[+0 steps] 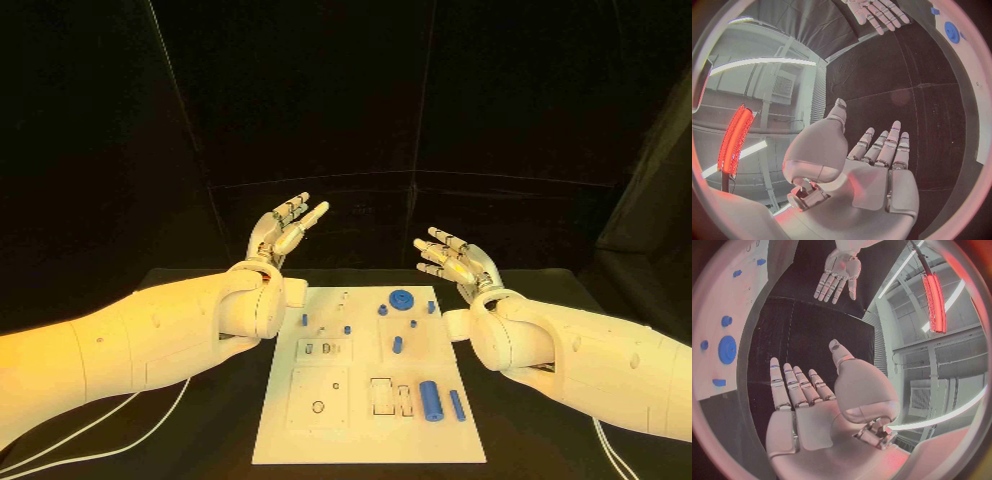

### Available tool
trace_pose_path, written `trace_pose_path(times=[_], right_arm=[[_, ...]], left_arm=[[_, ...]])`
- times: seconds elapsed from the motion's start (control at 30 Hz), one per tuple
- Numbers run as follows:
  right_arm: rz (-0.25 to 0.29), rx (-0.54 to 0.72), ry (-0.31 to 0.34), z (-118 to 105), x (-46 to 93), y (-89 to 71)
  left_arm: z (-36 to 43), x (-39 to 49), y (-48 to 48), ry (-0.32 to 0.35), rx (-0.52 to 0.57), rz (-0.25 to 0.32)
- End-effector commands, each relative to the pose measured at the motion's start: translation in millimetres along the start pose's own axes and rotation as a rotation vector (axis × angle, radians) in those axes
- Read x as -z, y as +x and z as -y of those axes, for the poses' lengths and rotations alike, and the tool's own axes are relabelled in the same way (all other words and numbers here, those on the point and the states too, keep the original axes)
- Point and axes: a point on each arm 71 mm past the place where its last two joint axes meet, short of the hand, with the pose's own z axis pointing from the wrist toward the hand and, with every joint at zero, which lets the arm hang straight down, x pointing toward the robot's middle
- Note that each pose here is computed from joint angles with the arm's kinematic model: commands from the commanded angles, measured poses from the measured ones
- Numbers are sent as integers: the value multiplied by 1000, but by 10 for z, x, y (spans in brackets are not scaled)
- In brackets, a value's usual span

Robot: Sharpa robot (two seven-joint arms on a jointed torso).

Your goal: Assemble the parts on the task board

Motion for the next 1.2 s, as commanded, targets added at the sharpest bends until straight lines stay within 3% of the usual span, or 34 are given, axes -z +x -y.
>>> trace_pose_path(times=[0.03,0.3,0.33,0.6,0.8,1.2], right_arm=[[-202,16,-2,-9,-56,111],[-270,41,6,3,-126,118],[-213,432,-181,-206,-218,-189],[-264,670,-248,-396,-274,-211],[-322,894,-280,-550,-308,-153],[-380,1282,-329,-683,-343,87]], left_arm=[[90,-59,28,90,96,-63],[100,-75,27,97,98,-65],[92,-50,-108,91,97,-72],[133,29,-190,118,63,-109],[188,135,-225,139,34,-162],[307,404,-195,137,59,-239]])
